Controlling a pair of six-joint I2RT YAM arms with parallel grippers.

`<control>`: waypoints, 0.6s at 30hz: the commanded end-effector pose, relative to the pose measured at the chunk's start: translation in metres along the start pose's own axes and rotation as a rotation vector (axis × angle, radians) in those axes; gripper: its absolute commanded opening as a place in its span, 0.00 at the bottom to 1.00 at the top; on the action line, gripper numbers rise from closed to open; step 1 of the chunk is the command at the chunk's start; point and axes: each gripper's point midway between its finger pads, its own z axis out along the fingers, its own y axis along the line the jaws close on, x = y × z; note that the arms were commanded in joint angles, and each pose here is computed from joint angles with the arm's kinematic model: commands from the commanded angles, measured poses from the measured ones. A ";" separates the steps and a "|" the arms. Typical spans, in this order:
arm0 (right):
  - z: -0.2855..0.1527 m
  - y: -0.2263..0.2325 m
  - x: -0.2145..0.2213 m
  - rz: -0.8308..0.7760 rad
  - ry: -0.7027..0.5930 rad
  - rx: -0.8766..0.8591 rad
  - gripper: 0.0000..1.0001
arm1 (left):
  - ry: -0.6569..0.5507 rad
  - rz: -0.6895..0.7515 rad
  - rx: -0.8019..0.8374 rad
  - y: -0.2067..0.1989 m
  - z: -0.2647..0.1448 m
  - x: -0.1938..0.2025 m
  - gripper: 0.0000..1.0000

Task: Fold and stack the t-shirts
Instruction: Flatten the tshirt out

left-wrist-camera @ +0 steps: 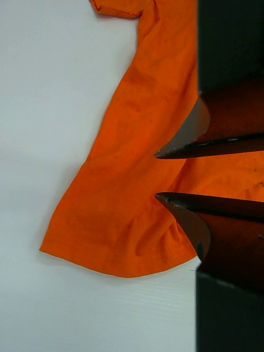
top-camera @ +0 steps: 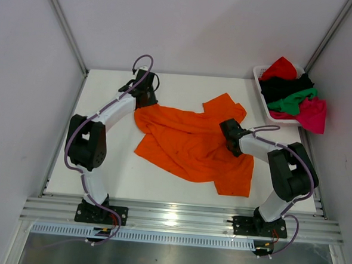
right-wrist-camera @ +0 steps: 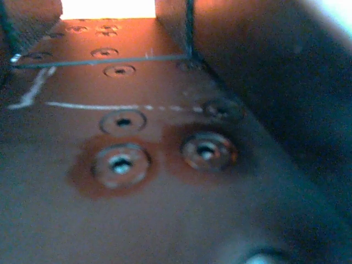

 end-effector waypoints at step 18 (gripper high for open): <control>-0.005 -0.055 0.013 0.177 0.209 0.198 0.56 | -0.050 0.008 0.015 -0.005 -0.025 -0.021 0.35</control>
